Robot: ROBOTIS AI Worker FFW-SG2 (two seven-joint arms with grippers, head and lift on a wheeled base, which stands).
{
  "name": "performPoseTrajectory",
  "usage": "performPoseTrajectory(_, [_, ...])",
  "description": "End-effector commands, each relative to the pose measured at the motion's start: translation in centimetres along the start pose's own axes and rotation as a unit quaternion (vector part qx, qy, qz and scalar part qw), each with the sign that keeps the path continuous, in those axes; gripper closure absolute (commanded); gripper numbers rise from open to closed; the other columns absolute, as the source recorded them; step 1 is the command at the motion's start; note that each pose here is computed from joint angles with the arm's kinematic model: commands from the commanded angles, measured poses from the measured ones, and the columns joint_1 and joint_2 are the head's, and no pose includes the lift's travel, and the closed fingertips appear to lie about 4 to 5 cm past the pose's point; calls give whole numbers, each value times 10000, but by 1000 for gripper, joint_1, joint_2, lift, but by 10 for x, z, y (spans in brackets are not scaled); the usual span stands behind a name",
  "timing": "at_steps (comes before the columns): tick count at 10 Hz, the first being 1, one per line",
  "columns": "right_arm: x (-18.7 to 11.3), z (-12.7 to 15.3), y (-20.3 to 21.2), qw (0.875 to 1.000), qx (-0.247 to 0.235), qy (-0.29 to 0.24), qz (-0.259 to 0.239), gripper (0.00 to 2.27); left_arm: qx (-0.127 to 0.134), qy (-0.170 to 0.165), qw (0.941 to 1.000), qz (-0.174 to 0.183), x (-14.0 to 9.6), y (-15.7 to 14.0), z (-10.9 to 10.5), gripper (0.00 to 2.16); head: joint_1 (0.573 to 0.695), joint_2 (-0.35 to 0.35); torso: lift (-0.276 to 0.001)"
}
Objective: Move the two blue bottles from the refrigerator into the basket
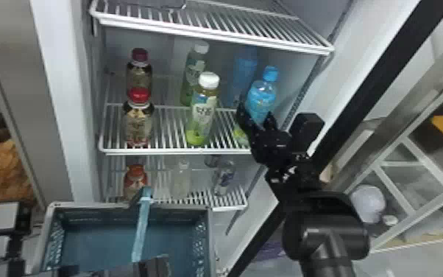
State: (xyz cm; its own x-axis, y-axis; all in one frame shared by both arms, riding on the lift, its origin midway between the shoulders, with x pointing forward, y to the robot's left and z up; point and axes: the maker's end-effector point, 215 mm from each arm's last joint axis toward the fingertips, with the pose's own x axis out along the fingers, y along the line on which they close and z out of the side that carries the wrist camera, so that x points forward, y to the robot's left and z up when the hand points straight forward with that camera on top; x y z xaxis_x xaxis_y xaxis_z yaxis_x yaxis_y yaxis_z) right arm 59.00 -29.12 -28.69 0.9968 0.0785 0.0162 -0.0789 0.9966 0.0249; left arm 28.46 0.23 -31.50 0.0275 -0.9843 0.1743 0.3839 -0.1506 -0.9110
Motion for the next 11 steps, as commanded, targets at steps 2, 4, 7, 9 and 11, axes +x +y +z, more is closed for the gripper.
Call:
performPoseTrajectory(2, [-20, 6, -9, 9999, -29, -63, -88, 845, -1, -10, 10000, -25, 0, -1, 0, 1173, 695, -350, 0])
performPoseTrajectory(4, [-37, 12, -4, 9999, 12, -136, -42, 843, -10, -18, 10000, -13, 0, -1, 0, 1173, 695, -350, 0])
performPoseTrajectory(7, [-62, 18, 2, 9998, 68, -176, 12, 841, -11, -20, 10000, -28, 0, -1, 0, 1173, 695, -350, 0])
performPoseTrajectory(9, [-79, 18, 3, 9998, 105, -164, 21, 841, -14, -30, 10000, -34, 0, -1, 0, 1173, 695, -350, 0])
performPoseTrajectory(11, [-97, 17, 9, 9998, 161, -126, 69, 843, -26, -28, 10000, -26, -1, -1, -1, 1173, 695, -350, 0])
